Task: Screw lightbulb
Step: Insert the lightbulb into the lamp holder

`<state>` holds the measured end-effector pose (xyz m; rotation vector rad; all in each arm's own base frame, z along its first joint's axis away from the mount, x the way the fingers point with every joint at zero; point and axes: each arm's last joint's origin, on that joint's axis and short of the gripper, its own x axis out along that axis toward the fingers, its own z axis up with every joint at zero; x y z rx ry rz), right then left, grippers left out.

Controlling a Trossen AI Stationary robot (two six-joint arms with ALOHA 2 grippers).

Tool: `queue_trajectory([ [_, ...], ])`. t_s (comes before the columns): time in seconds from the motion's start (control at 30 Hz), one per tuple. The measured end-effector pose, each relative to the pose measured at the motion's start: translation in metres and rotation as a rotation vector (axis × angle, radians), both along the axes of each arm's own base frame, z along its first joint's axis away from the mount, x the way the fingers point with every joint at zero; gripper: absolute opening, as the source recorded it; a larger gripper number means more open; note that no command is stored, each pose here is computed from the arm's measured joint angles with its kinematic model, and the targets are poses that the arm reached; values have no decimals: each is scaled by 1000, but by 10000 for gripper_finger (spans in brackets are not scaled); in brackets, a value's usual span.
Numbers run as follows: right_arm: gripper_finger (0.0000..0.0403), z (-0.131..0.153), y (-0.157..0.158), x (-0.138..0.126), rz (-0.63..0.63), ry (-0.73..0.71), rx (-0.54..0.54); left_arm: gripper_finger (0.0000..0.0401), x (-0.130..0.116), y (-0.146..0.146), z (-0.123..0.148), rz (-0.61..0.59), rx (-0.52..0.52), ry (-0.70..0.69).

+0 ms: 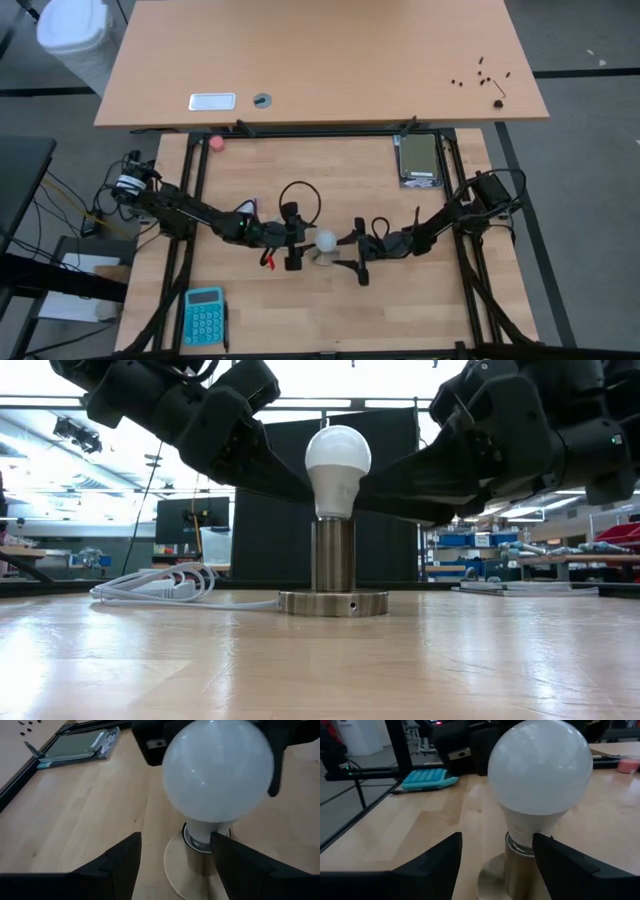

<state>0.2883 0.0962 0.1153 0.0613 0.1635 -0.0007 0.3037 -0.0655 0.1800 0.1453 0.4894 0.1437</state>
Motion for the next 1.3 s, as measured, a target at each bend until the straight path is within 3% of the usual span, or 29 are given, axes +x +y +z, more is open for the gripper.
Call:
queue_trajectory([
  [0.53, 238, 4, -12, 2, -132, 5, 12, 243, -3, 1, -4, 12, 0, 54],
  [0.9, 236, 5, -19, 7, -45, 10, 34, 243, -3, -3, -5, -73, -93, 63],
  [1.3, 234, 7, -14, 8, -10, 1, 41, 243, -1, -2, 0, -22, -82, 9],
])
